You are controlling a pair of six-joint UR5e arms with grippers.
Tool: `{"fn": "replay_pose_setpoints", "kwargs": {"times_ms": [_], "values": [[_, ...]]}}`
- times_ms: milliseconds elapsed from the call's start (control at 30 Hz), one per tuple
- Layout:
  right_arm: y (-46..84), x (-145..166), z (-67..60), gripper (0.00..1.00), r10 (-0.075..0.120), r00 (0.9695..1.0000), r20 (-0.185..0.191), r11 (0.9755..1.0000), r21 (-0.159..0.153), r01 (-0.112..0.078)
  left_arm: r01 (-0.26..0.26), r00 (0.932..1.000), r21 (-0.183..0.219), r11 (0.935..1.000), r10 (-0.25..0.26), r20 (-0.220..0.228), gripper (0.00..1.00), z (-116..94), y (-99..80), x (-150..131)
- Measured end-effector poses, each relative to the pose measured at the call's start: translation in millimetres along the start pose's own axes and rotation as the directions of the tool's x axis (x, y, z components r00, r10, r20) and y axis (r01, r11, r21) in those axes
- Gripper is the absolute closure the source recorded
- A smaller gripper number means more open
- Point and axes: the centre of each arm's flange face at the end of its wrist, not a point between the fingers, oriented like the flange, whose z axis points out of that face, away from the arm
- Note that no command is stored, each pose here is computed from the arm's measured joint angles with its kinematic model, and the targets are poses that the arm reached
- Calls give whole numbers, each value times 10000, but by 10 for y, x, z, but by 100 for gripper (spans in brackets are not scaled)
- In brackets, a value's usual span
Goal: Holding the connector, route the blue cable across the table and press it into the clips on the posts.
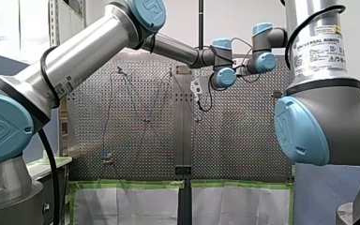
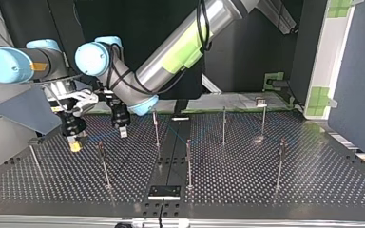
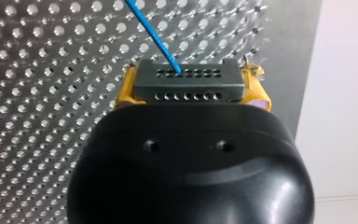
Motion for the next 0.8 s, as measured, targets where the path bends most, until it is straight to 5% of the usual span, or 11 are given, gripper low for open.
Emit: {"fn": "replay_pose_setpoints", "kwargs": {"times_ms": [367, 800], "values": [[-45, 196, -40, 100, -79, 9992, -389, 9998, 171, 86, 212, 9994, -45, 9998, -211, 289, 100, 124, 30, -40], [-6, 202, -27, 100, -96, 9986, -513, 9996, 265, 110, 518, 9947, 515, 9973, -561, 857, 100, 344, 6, -110]]}}
